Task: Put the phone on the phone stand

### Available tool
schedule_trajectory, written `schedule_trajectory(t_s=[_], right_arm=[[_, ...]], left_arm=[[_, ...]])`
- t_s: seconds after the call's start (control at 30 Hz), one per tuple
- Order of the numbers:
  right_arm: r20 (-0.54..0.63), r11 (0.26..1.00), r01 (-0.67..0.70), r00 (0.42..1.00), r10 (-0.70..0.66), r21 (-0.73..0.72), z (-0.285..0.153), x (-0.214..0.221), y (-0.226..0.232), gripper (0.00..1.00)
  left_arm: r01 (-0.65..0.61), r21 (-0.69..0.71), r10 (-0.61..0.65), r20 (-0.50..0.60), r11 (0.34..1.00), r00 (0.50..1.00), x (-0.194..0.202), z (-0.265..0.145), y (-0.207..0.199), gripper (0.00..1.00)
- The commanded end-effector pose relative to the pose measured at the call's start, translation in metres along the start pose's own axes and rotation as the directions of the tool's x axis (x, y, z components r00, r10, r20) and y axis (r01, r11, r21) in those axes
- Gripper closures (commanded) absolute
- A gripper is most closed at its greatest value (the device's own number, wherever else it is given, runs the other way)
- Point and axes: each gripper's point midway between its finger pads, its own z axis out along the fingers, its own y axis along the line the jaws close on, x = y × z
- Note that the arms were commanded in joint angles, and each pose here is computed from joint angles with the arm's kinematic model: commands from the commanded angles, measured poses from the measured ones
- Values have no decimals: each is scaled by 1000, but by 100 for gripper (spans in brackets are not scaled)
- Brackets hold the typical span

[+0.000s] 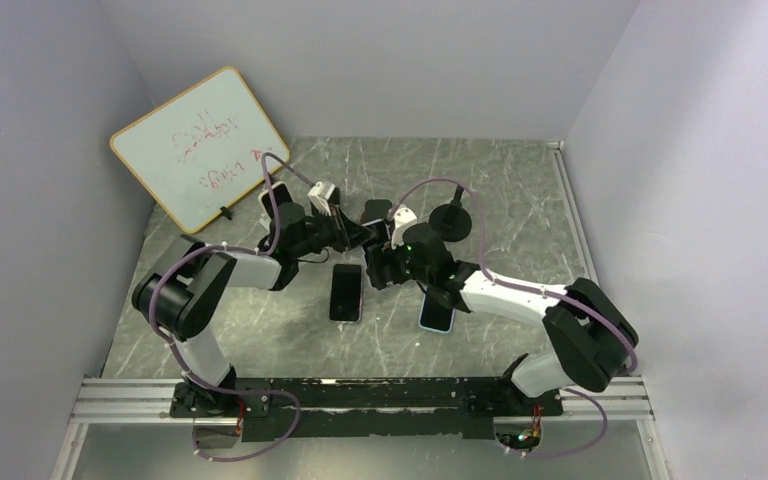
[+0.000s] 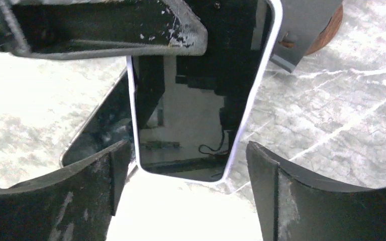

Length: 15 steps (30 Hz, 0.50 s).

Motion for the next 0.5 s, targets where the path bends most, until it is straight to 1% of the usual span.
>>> schedule_trajectory(t_s=[0.0, 0.07, 0.13, 0.2, 0.27, 0.33, 0.4, 0.47], right_arm=[[118, 999, 41, 992, -38, -29, -9, -33, 7, 2], [135, 998, 59, 989, -56, -16, -11, -39, 5, 0], [164, 997, 72, 984, -69, -13, -15, -49, 5, 0], [190, 997, 81, 979, -76, -20, -19, -55, 5, 0], [208, 996, 84, 975, -76, -34, -23, -58, 7, 0], [222, 996, 82, 972, -69, -47, -25, -61, 9, 0], [237, 994, 83, 969, -65, -66, -28, -63, 12, 0], [246, 993, 86, 967, -64, -78, -30, -63, 14, 0]], left_arm=[[-145, 99, 140, 63, 984, 988, -46, 0, -18, 95], [-217, 87, 211, 67, 972, 975, -64, 3, -22, 95], [-308, 109, 304, 48, 945, 951, -81, 7, -30, 95], [-416, 168, 421, 10, 893, 907, -95, 11, -39, 95], [-491, 223, 508, -19, 842, 861, -108, 13, -43, 95], [-543, 258, 570, -35, 799, 821, -125, 15, -41, 95], [-590, 256, 621, -53, 765, 782, -144, 15, -27, 95], [-601, 249, 632, -65, 760, 772, -162, 11, -10, 95]])
